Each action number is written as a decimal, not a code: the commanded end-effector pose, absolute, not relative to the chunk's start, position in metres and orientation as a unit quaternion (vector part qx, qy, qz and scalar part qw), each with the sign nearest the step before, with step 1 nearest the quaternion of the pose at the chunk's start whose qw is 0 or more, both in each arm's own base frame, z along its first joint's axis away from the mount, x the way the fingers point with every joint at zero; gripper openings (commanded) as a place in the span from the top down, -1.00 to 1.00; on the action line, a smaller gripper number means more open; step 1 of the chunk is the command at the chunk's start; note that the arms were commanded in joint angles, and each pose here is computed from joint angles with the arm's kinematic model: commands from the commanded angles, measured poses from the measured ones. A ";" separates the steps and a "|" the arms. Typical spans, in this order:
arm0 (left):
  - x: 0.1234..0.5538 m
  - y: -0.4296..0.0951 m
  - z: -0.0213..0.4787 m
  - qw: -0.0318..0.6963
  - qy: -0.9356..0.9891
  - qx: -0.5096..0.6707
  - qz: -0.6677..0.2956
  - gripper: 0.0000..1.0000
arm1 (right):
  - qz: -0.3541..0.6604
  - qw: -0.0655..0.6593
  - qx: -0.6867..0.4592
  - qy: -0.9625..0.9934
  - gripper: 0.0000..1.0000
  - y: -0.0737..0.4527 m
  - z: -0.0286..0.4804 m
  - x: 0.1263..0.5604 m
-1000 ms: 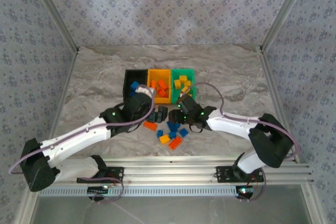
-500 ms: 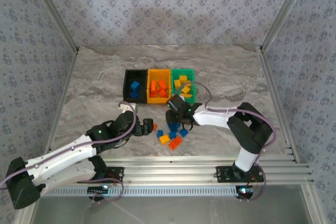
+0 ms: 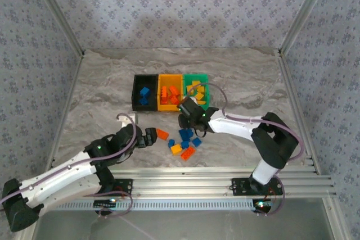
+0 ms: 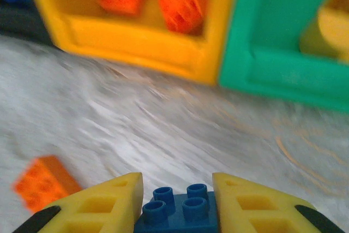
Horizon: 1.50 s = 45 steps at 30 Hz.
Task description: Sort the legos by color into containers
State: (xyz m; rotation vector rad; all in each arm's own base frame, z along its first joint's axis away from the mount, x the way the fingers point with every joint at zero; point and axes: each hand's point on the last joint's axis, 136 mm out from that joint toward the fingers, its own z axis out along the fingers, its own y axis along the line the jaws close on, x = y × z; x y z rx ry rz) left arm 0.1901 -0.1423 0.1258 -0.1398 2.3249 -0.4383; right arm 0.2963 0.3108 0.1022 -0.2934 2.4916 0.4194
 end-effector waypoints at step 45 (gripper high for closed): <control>0.221 -0.249 0.129 0.317 0.924 0.099 -0.192 -0.99 | 0.236 0.369 -0.019 0.898 -0.39 0.269 0.158 0.304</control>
